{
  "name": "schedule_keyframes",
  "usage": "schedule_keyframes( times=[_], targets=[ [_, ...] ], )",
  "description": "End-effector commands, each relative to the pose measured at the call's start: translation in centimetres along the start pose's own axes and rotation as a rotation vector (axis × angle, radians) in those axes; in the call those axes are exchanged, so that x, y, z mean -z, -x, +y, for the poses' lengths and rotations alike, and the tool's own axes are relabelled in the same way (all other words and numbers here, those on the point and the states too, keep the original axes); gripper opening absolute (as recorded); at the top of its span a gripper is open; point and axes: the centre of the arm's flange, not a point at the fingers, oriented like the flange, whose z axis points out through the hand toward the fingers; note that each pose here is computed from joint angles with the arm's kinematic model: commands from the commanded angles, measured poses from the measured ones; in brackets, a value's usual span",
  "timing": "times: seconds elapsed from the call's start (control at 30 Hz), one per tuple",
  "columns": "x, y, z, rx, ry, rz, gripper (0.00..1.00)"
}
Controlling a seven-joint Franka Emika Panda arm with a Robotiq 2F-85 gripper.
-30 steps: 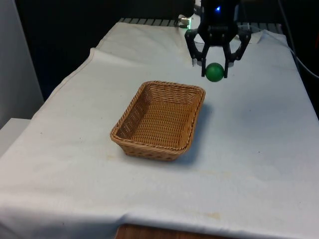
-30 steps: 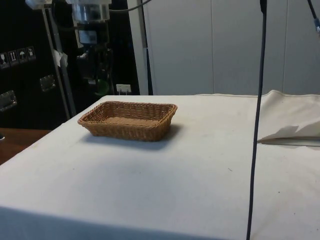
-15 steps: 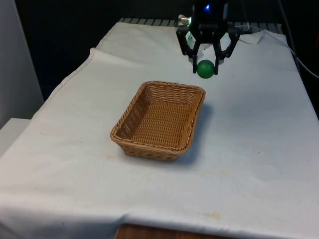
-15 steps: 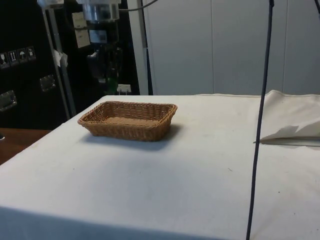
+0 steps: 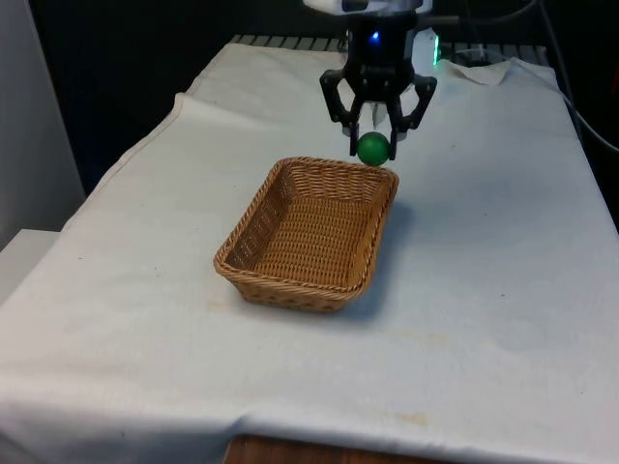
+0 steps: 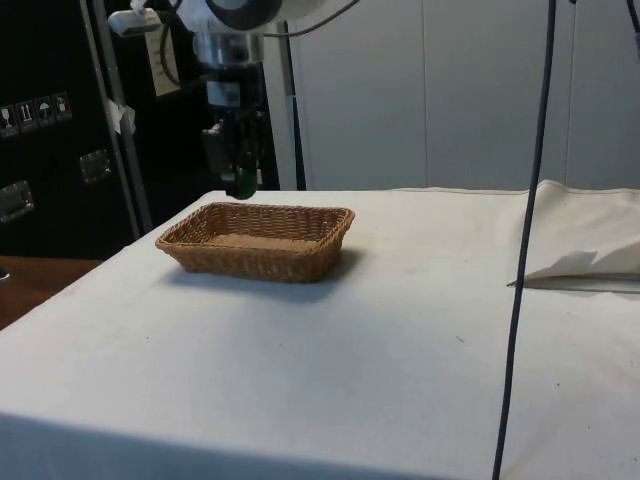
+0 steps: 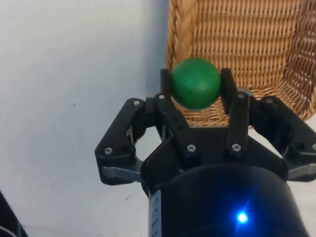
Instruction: Pick up the ball and place it into the basket.
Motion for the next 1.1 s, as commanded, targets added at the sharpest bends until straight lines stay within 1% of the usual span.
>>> schedule_keyframes(
  times=[0.0, 0.03, 0.2, 0.23, 0.27, 0.3, 0.47, 0.5, 0.53, 0.57, 0.6, 0.7, 0.73, 0.77, 0.83, 0.87, 0.9, 1.0, 1.07],
  targets=[
    [-0.2, 0.1, 0.2, 0.000, 0.002, 0.003, 0.00],
    [-0.6, 0.2, 0.8, -0.001, -0.003, 0.016, 0.00],
    [-1.9, 0.4, 2.2, -0.003, 0.004, 0.026, 0.00],
    [-2.5, 0.4, 2.8, -0.005, 0.005, 0.030, 0.00],
    [-2.3, 0.4, 2.6, -0.006, 0.014, 0.020, 0.00],
    [-2.8, 0.4, 3.0, -0.007, 0.005, 0.032, 0.00],
    [-4.5, 0.5, 4.2, -0.013, 0.001, 0.037, 0.00],
    [-5.2, 0.6, 4.6, -0.016, 0.000, 0.040, 0.00],
    [-5.5, 0.6, 4.7, -0.016, -0.001, 0.041, 0.00],
    [-5.5, 0.6, 4.7, -0.016, 0.008, 0.031, 0.00],
    [-5.8, 0.7, 4.8, -0.017, -0.002, 0.041, 0.00],
    [-7.2, 0.8, 5.0, -0.019, -0.001, 0.043, 0.00],
    [-7.2, 0.8, 5.0, -0.019, -0.001, 0.043, 0.00],
    [-7.9, 0.9, 5.0, -0.021, 0.001, 0.044, 0.00],
    [-8.5, 1.0, 4.9, -0.021, 0.002, 0.045, 0.00],
    [-8.6, 1.1, 5.1, -0.023, 0.012, 0.032, 0.00],
    [-8.8, 1.1, 5.0, -0.022, 0.004, 0.045, 0.00],
    [-9.5, 1.2, 4.9, -0.023, 0.008, 0.045, 0.00],
    [-9.5, 1.2, 5.0, -0.025, 0.010, 0.045, 0.00]
  ],
)
